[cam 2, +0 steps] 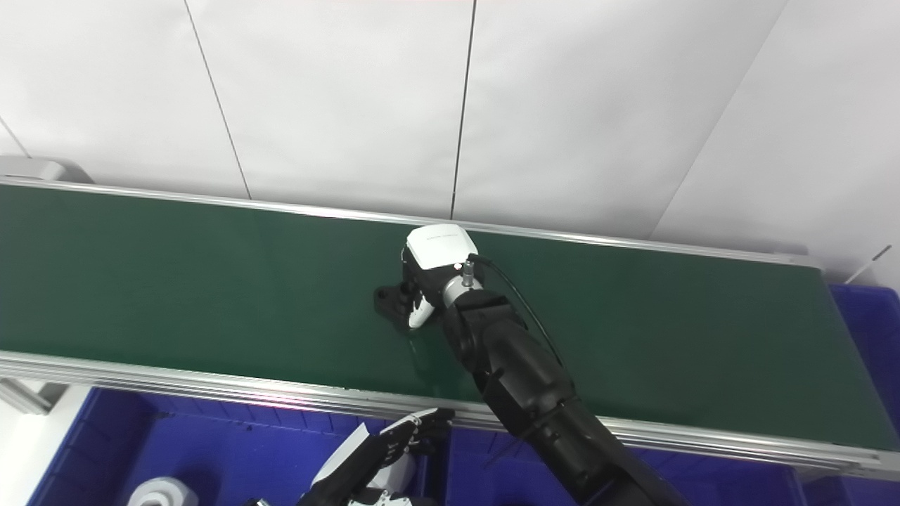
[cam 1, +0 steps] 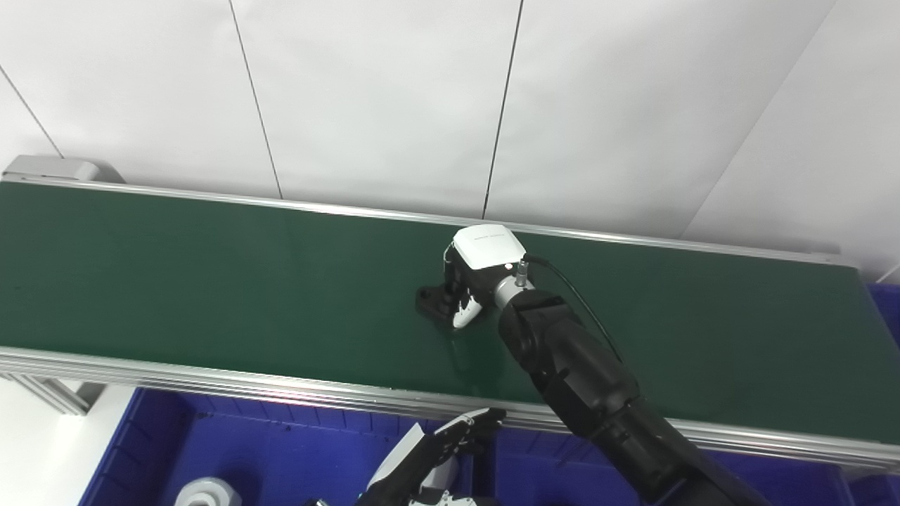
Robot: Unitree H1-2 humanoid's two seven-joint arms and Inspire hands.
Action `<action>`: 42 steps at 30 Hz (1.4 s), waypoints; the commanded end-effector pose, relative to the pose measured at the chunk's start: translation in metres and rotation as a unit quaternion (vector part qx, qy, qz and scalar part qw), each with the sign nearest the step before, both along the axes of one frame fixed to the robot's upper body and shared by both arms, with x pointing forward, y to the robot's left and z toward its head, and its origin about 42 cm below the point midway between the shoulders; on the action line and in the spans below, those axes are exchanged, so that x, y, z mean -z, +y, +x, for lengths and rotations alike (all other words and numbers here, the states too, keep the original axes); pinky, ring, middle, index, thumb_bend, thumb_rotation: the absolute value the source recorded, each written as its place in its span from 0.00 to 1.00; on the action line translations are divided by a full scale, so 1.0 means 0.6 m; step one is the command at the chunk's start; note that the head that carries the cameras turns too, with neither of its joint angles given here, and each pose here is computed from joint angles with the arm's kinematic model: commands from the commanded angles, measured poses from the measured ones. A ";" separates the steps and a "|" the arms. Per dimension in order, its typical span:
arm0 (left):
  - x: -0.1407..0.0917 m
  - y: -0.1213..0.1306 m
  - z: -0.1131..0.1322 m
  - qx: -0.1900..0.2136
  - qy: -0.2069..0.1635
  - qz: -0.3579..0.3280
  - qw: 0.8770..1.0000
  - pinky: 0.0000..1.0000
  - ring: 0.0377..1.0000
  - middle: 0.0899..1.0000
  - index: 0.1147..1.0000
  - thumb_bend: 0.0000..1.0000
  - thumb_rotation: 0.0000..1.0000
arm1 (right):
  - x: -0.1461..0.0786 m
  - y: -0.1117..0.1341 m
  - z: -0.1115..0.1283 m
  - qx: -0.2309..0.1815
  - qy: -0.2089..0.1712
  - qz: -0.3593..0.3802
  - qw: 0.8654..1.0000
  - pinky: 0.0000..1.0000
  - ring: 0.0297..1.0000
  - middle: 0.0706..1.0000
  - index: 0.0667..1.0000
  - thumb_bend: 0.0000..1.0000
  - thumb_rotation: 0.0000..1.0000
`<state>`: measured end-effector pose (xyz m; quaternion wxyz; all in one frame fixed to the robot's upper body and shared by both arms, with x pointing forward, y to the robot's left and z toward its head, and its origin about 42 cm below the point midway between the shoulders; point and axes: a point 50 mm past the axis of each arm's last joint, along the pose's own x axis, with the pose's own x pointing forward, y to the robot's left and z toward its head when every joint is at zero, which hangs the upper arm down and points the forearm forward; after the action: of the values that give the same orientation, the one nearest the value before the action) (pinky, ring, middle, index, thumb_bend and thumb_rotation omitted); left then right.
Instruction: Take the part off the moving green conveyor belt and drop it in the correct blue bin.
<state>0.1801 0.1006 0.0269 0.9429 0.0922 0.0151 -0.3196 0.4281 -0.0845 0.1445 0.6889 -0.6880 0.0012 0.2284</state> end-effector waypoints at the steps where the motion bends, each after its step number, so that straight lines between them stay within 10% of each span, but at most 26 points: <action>1: -0.018 -0.004 0.007 0.003 -0.029 -0.014 0.999 0.79 0.84 0.85 0.86 0.75 0.63 | 0.006 -0.008 -0.005 0.008 0.015 -0.009 1.000 0.22 0.28 0.43 0.45 0.52 0.00; 30: -0.030 0.032 0.013 0.002 -0.025 -0.007 1.000 0.84 0.88 0.89 0.88 0.76 0.64 | -0.180 -0.082 -0.144 -0.048 -0.122 0.137 0.982 0.20 0.24 0.43 0.45 0.52 0.01; 42: -0.062 0.083 0.026 -0.006 -0.016 -0.025 1.000 0.87 0.89 0.89 0.88 0.73 0.61 | -0.178 -0.161 -0.242 -0.043 -0.077 0.064 0.994 0.16 0.20 0.43 0.45 0.52 0.00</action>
<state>0.1912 0.1477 0.0509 0.9466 0.0834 0.0148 -0.3110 0.2887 -0.1795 0.2370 0.7301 -0.6460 -0.0687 0.2121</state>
